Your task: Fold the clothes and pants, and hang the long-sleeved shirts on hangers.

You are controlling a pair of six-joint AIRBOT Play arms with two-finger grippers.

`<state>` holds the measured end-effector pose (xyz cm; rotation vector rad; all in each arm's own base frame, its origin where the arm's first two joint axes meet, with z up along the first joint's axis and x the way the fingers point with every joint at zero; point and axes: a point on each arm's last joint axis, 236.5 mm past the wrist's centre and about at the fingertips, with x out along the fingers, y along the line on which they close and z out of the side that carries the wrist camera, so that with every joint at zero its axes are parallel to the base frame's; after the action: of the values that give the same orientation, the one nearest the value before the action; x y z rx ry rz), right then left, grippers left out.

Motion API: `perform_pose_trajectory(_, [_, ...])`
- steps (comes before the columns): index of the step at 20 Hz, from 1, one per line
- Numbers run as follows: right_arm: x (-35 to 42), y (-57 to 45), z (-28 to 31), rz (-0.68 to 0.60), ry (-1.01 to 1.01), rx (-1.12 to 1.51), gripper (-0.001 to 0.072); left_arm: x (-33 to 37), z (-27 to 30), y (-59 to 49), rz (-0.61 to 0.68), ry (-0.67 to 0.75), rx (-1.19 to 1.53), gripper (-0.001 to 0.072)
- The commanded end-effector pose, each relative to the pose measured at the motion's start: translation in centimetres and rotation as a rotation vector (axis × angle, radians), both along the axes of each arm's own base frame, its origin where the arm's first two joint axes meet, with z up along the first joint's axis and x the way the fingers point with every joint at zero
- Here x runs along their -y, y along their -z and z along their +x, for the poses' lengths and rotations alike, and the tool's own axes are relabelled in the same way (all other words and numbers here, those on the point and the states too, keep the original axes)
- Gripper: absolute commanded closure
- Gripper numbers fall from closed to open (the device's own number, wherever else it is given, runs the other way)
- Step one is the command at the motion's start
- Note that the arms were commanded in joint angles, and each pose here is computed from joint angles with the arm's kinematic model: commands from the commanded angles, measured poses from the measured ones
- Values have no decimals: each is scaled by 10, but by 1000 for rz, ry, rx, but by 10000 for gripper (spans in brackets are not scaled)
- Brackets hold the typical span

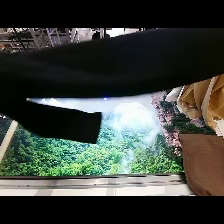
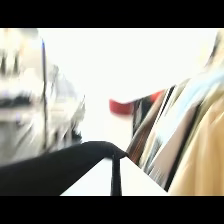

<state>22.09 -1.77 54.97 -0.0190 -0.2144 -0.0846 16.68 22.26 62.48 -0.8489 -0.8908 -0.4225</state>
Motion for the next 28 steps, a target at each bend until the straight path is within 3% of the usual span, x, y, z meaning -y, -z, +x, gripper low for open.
perform_pose_trajectory(1, [6, -27, -42, -24, 57, 85, 703, -2, -20, -3, 24, -73, 6, 697])
perform_pose_trajectory(8, [20, 143, 39, 48, 53, -534, 703, -46, 105, 180, 159, -294, -902, 696])
perform_pose_trajectory(14, [20, 320, 71, 122, 23, -964, 703, -57, 105, 296, 279, -343, -1426, 696])
perform_pose_trajectory(16, [21, 355, 83, 140, 21, -991, 703, -67, 104, 308, 264, -346, -1460, 696])
perform_pose_trajectory(19, [16, 390, 115, 209, -6, -974, 704, -68, 130, 329, 255, -235, -1458, 696])
perform_pose_trajectory(24, [27, 480, 214, 298, -3, -989, 704, -70, 235, 420, 232, -6, -1490, 697])
perform_pose_trajectory(28, [39, 545, 305, 398, 12, -974, 704, -103, 338, 494, -2, -53, -1396, 699])
